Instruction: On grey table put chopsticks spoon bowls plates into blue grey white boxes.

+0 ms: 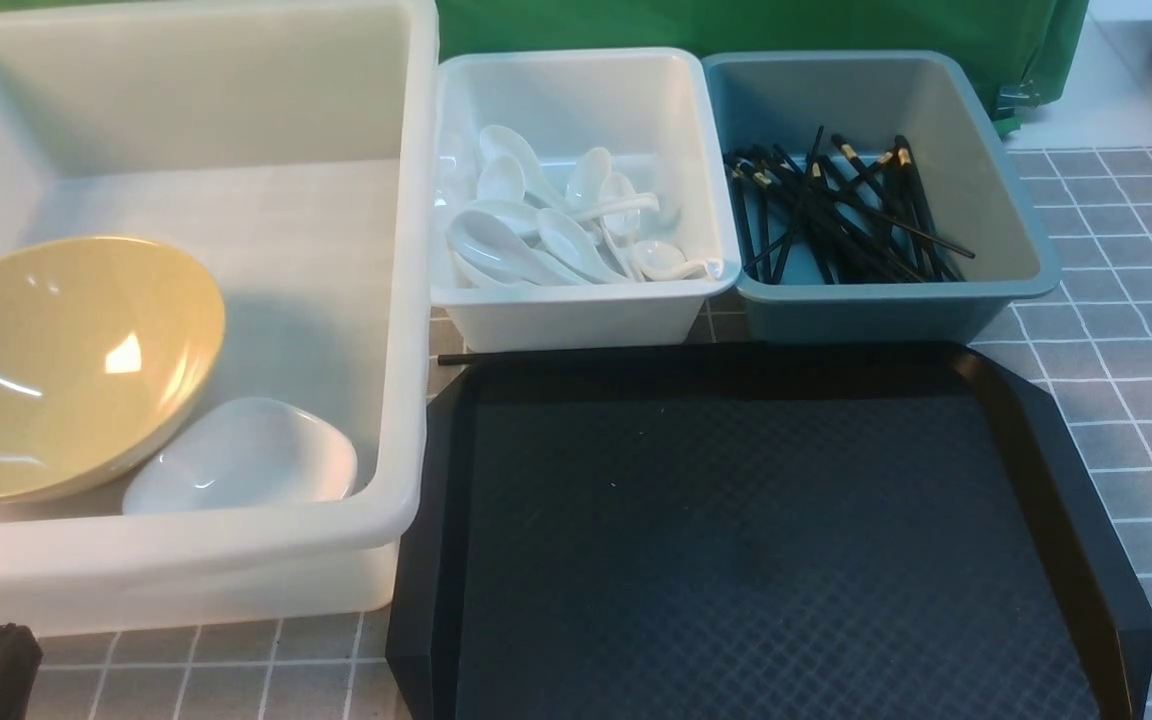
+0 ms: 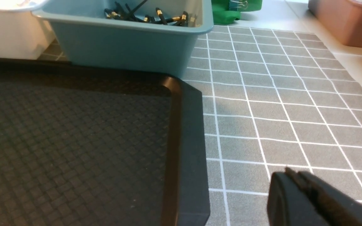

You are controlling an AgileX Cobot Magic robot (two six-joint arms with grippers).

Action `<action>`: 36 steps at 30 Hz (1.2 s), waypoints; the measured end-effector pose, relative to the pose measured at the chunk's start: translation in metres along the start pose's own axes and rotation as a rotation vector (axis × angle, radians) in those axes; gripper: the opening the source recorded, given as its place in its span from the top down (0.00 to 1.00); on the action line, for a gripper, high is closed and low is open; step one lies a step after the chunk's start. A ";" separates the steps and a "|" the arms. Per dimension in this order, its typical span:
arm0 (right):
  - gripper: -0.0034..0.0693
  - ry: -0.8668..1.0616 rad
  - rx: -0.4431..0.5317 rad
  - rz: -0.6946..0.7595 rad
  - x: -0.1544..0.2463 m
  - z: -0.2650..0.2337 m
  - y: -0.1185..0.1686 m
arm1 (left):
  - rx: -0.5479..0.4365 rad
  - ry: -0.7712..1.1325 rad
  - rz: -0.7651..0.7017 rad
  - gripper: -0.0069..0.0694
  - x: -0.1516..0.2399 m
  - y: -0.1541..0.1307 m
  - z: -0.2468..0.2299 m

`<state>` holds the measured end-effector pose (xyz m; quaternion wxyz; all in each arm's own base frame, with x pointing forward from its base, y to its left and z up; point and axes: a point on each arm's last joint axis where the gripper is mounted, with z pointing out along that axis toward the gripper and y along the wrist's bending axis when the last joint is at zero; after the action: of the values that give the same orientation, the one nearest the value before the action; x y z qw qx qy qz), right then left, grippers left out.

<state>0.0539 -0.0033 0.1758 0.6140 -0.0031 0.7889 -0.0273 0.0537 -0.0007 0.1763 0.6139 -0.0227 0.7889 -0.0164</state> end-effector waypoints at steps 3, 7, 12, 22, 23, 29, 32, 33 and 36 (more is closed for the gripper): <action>0.89 0.000 0.000 0.000 0.000 0.000 0.000 | -0.001 -0.001 0.022 0.89 0.000 0.000 0.000; 0.89 0.000 0.000 0.000 0.000 0.000 0.000 | -0.001 -0.001 0.028 0.89 0.000 0.000 0.000; 0.89 0.000 0.000 0.000 0.000 0.000 0.000 | -0.001 -0.002 0.028 0.89 0.000 0.000 0.000; 0.89 0.000 0.000 0.000 0.000 0.000 0.000 | -0.002 -0.002 0.030 0.89 0.000 0.000 0.000; 0.89 0.000 0.000 0.000 0.000 0.000 0.000 | -0.002 -0.002 0.030 0.89 0.000 0.000 0.000; 0.87 0.000 0.000 0.000 0.000 0.000 0.000 | -0.002 -0.002 0.030 0.89 0.000 0.000 0.000; 0.87 0.000 0.001 0.000 0.000 0.000 0.000 | -0.002 -0.002 0.030 0.89 0.000 0.000 0.000; 0.87 0.000 0.001 0.000 0.000 0.000 0.000 | -0.002 -0.002 0.030 0.89 0.000 0.000 0.000; 0.87 0.000 0.001 0.000 0.000 0.000 0.000 | -0.002 -0.002 0.030 0.89 0.000 0.000 0.000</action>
<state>0.0539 -0.0034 0.1758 0.6139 -0.0028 0.7889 -0.0276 0.0537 -0.0006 0.1765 0.6146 -0.0113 0.7887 -0.0064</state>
